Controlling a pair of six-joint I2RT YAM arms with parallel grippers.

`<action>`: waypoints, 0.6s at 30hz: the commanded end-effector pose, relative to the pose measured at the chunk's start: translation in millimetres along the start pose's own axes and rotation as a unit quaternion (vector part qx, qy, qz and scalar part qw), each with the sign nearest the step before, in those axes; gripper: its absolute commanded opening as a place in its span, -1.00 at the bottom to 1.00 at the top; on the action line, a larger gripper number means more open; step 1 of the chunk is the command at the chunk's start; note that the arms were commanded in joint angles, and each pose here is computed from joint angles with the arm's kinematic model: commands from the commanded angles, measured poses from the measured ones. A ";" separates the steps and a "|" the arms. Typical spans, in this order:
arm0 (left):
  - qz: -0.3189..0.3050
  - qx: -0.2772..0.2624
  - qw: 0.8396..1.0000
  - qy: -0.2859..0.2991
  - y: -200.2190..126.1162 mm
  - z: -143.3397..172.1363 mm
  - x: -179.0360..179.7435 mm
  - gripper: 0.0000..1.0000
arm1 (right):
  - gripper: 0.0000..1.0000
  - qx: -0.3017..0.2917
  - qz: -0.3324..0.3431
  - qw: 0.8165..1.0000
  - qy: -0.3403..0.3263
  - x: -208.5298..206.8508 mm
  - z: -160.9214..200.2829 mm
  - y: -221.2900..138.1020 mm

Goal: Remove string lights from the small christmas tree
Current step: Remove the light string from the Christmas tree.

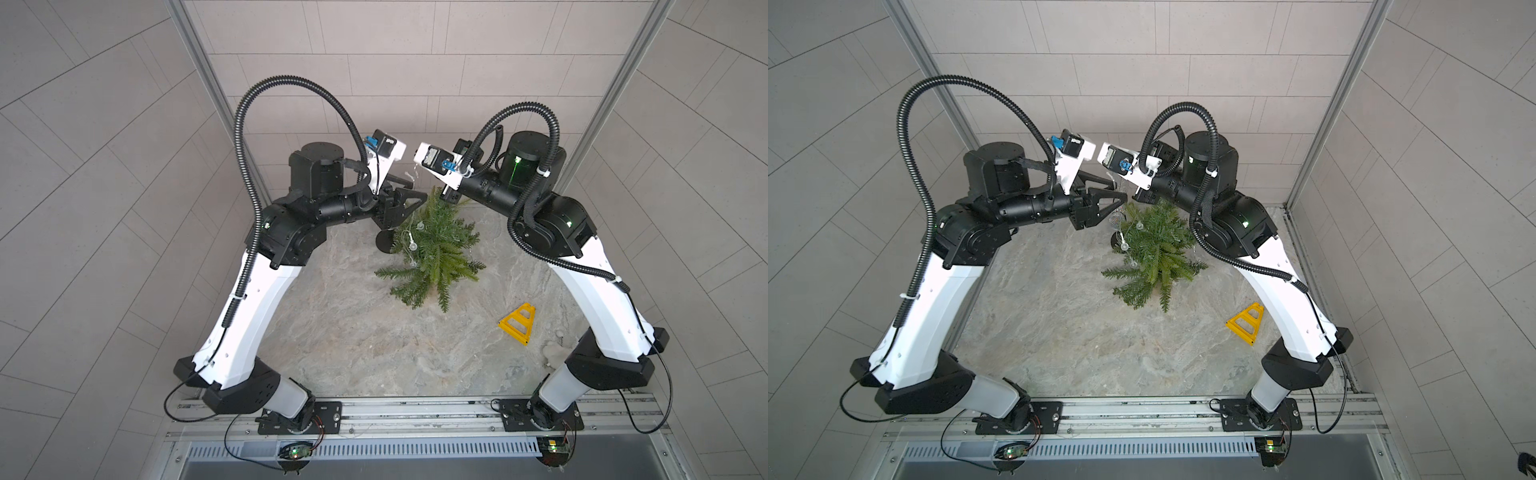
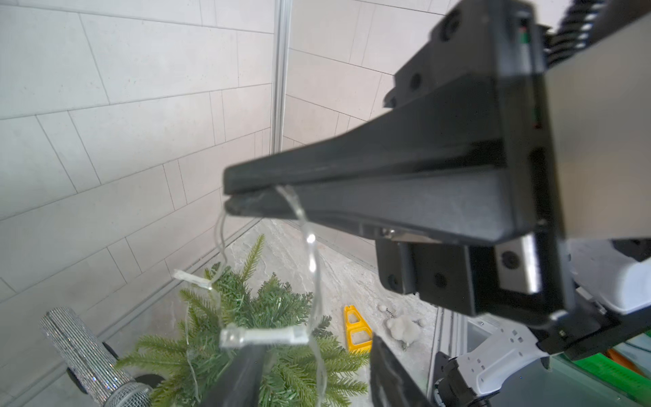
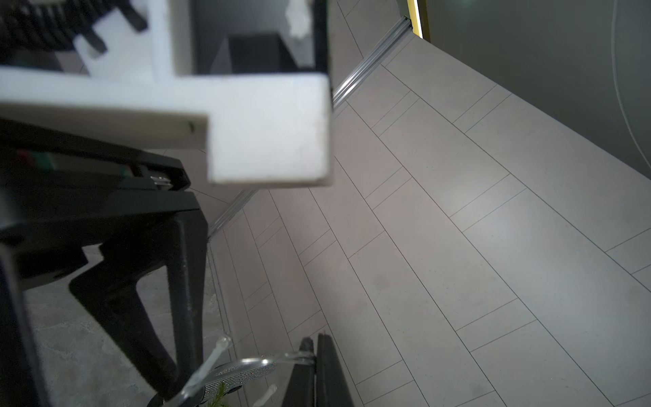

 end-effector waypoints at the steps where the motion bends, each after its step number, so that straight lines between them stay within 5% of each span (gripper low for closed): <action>1: -0.022 0.010 1.000 0.001 -3.4 4.2 5.4 -0.19 | -1.00 -0.017 0.016 1.000 -0.003 -8.4 -10.9 -5.2; 5: -0.041 0.005 0.999 0.004 1.6 1.5 14.2 -0.34 | -1.00 -0.022 0.010 1.000 0.000 -6.2 -12.1 -2.8; 10: -0.063 -0.022 0.998 0.000 4.7 -9.4 30.2 -0.93 | -1.00 -0.018 0.008 1.000 -0.002 -4.4 -9.7 0.2; 18: -0.067 -0.049 0.997 0.002 4.0 -20.4 32.0 -1.00 | -1.00 -0.014 0.009 1.000 -0.002 -3.6 -7.4 3.6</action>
Point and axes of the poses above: each gripper's point midway between its finger pads, its own y axis out along the fingers, its own x axis along the line the jaws close on, z = x × y, the point moved 6 cm from there along -y, back along the fingers, and after that the axes turned 1 degree about -y, right-handed, at the moved point
